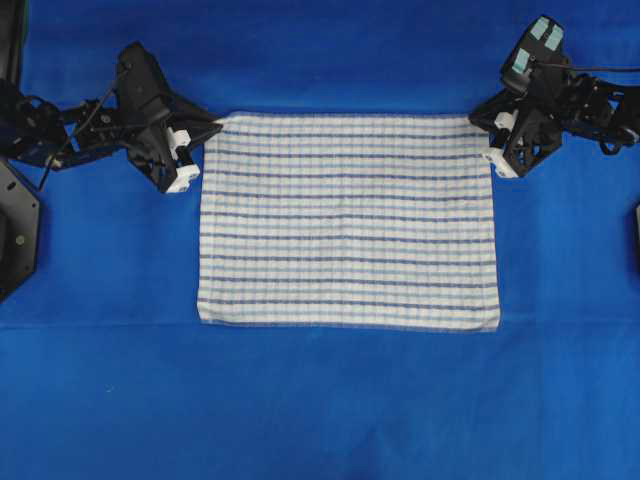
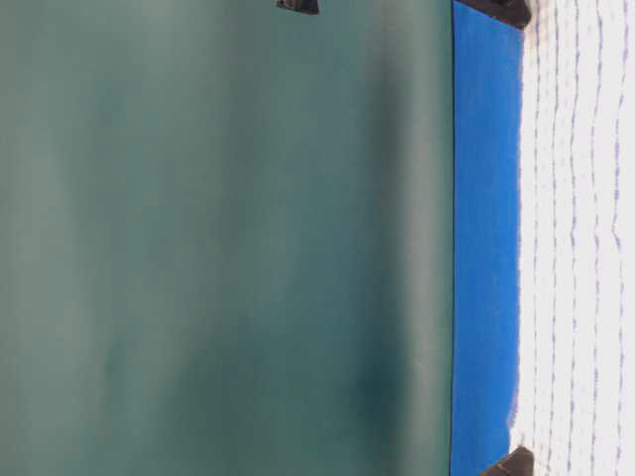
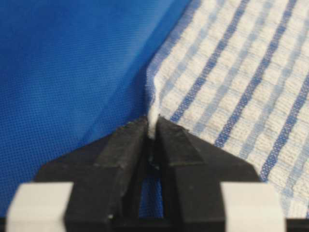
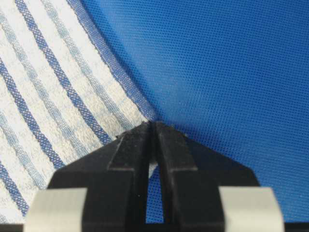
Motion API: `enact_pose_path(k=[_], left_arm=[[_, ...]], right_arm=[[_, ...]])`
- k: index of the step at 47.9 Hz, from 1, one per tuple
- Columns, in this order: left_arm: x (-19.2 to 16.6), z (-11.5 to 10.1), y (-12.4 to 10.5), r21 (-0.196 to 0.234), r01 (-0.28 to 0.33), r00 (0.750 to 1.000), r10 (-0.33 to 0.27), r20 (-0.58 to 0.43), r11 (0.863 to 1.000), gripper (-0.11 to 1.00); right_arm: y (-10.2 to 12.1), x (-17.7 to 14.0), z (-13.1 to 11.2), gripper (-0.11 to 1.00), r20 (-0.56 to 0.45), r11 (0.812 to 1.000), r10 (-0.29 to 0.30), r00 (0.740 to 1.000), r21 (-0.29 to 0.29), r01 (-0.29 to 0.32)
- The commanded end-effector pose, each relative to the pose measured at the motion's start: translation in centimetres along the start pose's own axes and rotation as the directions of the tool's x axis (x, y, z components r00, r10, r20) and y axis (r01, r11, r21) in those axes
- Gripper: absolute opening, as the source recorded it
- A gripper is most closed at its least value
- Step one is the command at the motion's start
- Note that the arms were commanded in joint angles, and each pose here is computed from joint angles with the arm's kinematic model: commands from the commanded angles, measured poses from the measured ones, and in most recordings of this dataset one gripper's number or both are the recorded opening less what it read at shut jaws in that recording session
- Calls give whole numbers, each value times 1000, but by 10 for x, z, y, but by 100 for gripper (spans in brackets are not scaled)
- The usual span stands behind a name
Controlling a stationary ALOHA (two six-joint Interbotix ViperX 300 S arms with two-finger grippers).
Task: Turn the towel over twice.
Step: 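Move both grippers to the towel's far corners and pinch them, then lift the far corners with both grippers and pull them back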
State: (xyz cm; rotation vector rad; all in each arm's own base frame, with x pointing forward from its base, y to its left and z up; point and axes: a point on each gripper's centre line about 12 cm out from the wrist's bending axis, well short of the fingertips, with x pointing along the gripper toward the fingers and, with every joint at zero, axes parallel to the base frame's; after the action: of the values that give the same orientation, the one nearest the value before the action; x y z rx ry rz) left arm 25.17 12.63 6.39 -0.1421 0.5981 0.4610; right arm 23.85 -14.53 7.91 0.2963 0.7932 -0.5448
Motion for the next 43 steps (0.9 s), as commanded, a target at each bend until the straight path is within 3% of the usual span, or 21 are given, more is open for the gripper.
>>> enact_pose_path(k=[1,15,24,30,43], left_arm=[[0,4,0,1,0,1000,-1,11,1000,3],[-7,16,0,2,1,999,-1,41,1000,3],[-26,49,8,-16,-21,991,23,134,1000,3],[-40,73,19,-29,-54,979,59,197,998,3],[-72,127,41,35,-155,919,131,373,987,3]], right_arm=[[-1,-2,4,5,12,1000,-2,1000,0,2],[-2,-12,18,5,74,1000,-2,997,6,2],[-19,-30,40,5,173,998,-46,984,53,38],[-32,-48,60,5,256,995,-85,963,77,67],[-52,-96,113,5,415,988,-151,897,55,141]])
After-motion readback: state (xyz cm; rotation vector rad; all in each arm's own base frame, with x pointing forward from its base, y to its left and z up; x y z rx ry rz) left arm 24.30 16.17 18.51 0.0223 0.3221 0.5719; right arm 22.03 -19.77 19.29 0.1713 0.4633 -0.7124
